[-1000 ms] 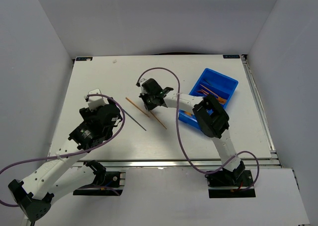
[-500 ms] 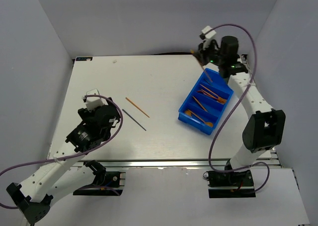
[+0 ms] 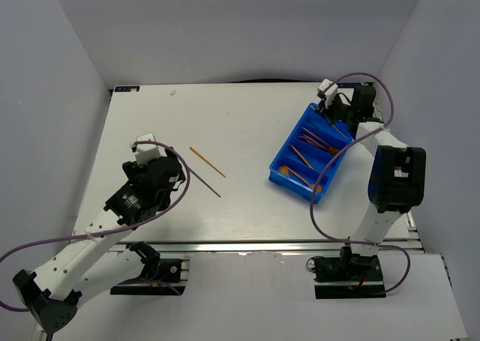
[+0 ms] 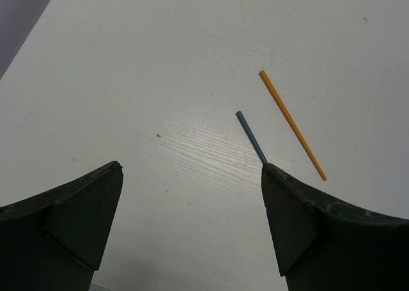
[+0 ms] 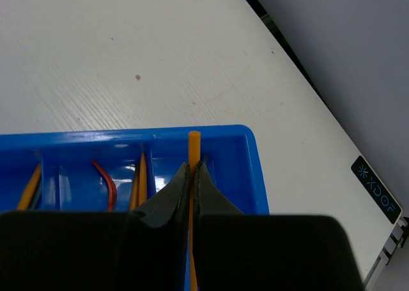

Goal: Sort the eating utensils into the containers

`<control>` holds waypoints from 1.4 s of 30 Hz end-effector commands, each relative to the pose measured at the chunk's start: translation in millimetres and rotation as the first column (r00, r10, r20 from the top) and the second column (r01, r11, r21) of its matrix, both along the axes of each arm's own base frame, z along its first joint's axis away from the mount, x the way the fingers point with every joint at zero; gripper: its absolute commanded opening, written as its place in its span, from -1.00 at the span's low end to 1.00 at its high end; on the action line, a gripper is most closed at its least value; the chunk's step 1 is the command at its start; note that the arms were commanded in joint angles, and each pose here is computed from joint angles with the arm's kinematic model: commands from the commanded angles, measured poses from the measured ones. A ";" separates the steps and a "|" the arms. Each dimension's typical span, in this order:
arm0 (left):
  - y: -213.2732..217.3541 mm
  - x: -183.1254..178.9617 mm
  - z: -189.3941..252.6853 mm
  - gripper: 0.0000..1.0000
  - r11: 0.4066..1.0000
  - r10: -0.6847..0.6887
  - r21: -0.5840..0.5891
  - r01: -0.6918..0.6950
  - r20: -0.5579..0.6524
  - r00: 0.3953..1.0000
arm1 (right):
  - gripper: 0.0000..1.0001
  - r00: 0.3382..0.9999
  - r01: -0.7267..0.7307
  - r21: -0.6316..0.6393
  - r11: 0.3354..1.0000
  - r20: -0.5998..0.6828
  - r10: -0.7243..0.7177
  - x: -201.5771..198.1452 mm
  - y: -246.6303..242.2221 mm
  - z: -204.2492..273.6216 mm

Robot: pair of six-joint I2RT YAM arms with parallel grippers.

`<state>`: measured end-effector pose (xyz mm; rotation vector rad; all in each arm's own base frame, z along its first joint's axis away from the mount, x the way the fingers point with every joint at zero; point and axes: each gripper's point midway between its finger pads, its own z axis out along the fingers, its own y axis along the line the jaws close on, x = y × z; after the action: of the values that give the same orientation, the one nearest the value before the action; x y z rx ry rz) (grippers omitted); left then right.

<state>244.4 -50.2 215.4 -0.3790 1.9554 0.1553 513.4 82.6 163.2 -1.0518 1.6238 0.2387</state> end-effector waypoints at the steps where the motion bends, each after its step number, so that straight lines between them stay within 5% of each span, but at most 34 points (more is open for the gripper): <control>1: -1.4 1.7 3.0 0.96 1.000 -0.005 -0.012 0.005 0.014 1.000 | -1.00 0.985 -0.042 -0.029 0.999 0.166 0.047 11.8 -3.8 24.2; 6: -1.6 2.3 2.1 0.96 1.000 -0.004 -0.006 0.004 0.008 1.000 | -0.98 0.994 -0.029 -0.028 0.999 0.106 0.032 14.0 -6.7 7.7; 9: -1.4 2.3 1.7 0.96 1.000 -0.002 -0.006 0.002 0.007 1.000 | -0.51 0.995 0.011 -0.023 1.000 0.097 -0.009 11.4 -11.2 9.4; 10: -1.4 2.3 1.7 0.96 1.000 -0.002 -0.006 0.002 0.007 1.000 | -0.21 0.995 0.017 -0.024 1.000 0.103 -0.014 9.7 -12.1 11.9; 11: -1.5 2.1 2.3 0.96 1.000 -0.004 -0.009 0.004 0.010 1.000 | 0.78 0.995 0.029 -0.029 0.999 0.096 -0.027 8.4 -14.1 5.6; 14: -1.7 2.0 2.1 0.96 1.000 -0.005 -0.010 0.005 0.010 1.000 | 0.79 0.983 0.059 0.027 0.998 0.173 -0.063 0.6 -10.4 57.9; 18: -0.3 2.5 2.4 0.96 1.000 0.003 -0.002 -0.003 0.011 1.000 | 0.79 0.934 0.256 0.178 0.950 0.207 -0.290 -6.9 19.1 138.4; 20: 1.4 2.5 2.2 0.96 1.000 0.013 0.006 -0.013 0.008 1.000 | 0.79 0.830 0.518 0.186 0.835 0.126 -0.544 -22.8 42.7 148.9; 22: 4.4 2.7 2.6 0.96 0.999 0.033 0.013 -0.033 0.011 0.999 | 0.79 0.761 0.616 0.219 0.757 0.082 -0.643 -45.0 72.1 161.2; 24: 5.0 2.5 1.3 0.96 0.999 0.037 0.019 -0.037 0.005 0.999 | 0.79 0.901 0.425 0.251 0.870 -0.020 -0.434 -83.3 149.2 130.3; 26: 5.1 2.6 1.0 0.96 0.999 0.040 0.017 -0.040 0.006 0.999 | 0.79 0.974 0.140 0.434 0.890 -0.221 -0.046 -125.7 217.7 102.9; 28: 6.8 1.9 1.2 0.96 0.999 0.047 0.020 -0.047 0.008 0.999 | 0.79 0.964 0.071 0.512 0.856 -0.256 0.073 -132.1 253.0 107.1; 30: 8.8 1.7 2.0 0.97 0.998 0.058 0.021 -0.058 0.011 0.998 | 0.79 0.934 0.148 0.262 0.954 -0.353 -0.048 -134.4 291.1 40.7; 31: 9.1 1.0 2.6 0.96 0.998 0.059 0.018 -0.059 0.014 0.998 | 0.79 0.955 0.125 0.264 0.957 -0.292 -0.044 -134.9 321.3 63.9; 36: 12.8 -0.7 6.2 0.96 0.997 0.074 0.012 -0.074 0.029 0.997 | 0.76 0.926 0.069 0.125 0.990 -0.376 -0.018 -128.9 387.6 -12.4; 42: 11.8 -1.0 6.5 0.96 0.998 0.064 0.007 -0.065 0.031 0.997 | 0.33 0.893 0.071 0.001 0.997 -0.445 -0.063 -118.1 421.7 -74.1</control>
<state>244.0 -42.5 215.3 -0.4149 1.9375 0.1973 380.6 515.5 76.9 -1.0112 2.0239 0.5447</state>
